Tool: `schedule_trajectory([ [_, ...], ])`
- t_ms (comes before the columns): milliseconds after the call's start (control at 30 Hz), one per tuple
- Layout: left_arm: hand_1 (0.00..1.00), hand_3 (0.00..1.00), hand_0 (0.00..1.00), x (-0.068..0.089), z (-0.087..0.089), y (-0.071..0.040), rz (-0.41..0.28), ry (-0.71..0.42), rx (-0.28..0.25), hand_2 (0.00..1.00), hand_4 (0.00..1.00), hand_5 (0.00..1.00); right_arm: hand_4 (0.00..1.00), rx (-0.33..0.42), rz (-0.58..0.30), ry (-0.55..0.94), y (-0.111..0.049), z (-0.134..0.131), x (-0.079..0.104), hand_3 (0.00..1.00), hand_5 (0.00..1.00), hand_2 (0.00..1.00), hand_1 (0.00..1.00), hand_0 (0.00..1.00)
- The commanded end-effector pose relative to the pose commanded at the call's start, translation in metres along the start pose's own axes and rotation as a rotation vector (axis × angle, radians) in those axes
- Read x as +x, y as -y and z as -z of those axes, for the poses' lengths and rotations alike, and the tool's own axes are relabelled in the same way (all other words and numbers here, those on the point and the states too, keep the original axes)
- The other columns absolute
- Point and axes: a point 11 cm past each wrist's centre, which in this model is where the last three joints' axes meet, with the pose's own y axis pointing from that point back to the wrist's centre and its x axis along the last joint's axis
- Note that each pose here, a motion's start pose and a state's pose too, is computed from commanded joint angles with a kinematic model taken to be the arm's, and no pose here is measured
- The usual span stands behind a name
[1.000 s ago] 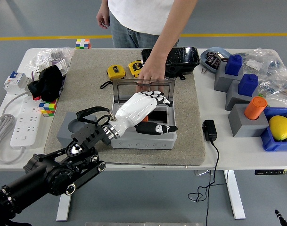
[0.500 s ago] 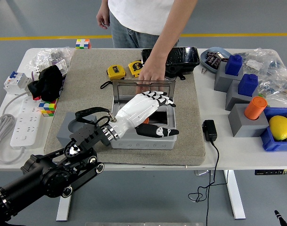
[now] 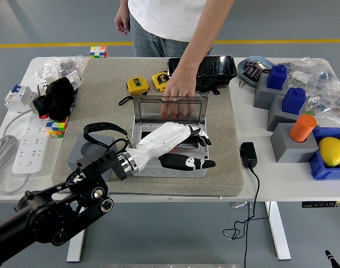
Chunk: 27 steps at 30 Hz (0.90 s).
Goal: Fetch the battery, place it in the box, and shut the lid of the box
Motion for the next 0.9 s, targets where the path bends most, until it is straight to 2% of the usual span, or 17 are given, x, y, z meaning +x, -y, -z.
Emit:
schedule_trajectory([
  [133, 0.637, 0.628, 0.609, 0.011, -0.014, -0.003, -0.029, -0.078, -0.038, 0.604, 0.998, 0.998, 0.998, 0.0, 0.001, 0.001, 0.0, 0.0, 0.0, 0.804, 0.998, 0.765, 0.765, 0.806],
  [267, 0.637, 0.628, 0.609, 0.024, -0.023, -0.003, -0.07, -0.105, -0.071, 0.604, 0.998, 0.998, 0.998, 0.003, 0.002, 0.002, 0.0, 0.002, -0.001, 0.804, 0.998, 0.765, 0.765, 0.806],
  [467, 0.643, 0.628, 0.612, 0.034, -0.024, -0.004, -0.085, -0.071, -0.062, 0.605, 0.998, 0.998, 0.998, 0.003, 0.001, 0.004, 0.0, 0.002, -0.001, 0.803, 0.998, 0.766, 0.765, 0.806],
  [500, 0.643, 0.628, 0.612, 0.036, -0.022, -0.005, -0.085, -0.054, -0.049, 0.605, 0.998, 0.998, 0.998, 0.003, 0.001, 0.004, 0.0, 0.002, -0.001, 0.803, 0.998, 0.766, 0.765, 0.806],
  [533, 0.651, 0.632, 0.668, 0.038, -0.02, -0.005, -0.086, -0.043, -0.042, 0.62, 0.998, 0.998, 0.998, 0.002, 0.001, 0.005, 0.0, 0.002, -0.001, 0.804, 0.998, 0.765, 0.764, 0.805],
  [633, 0.651, 0.632, 0.668, 0.049, -0.018, -0.007, -0.12, 0.026, -0.019, 0.62, 0.998, 0.998, 0.998, 0.002, 0.001, 0.005, 0.0, 0.002, -0.001, 0.804, 0.998, 0.765, 0.764, 0.805],
  [800, 0.664, 0.629, 0.694, 0.076, -0.022, -0.011, -0.228, 0.192, 0.008, 0.631, 0.998, 0.998, 0.998, 0.002, 0.002, 0.006, 0.0, 0.002, -0.001, 0.804, 0.998, 0.765, 0.764, 0.805],
  [900, 0.664, 0.629, 0.694, 0.09, -0.027, -0.014, -0.307, 0.291, 0.0, 0.631, 0.998, 0.998, 0.998, 0.004, 0.003, 0.007, 0.0, 0.003, -0.002, 0.804, 0.998, 0.765, 0.764, 0.805],
])
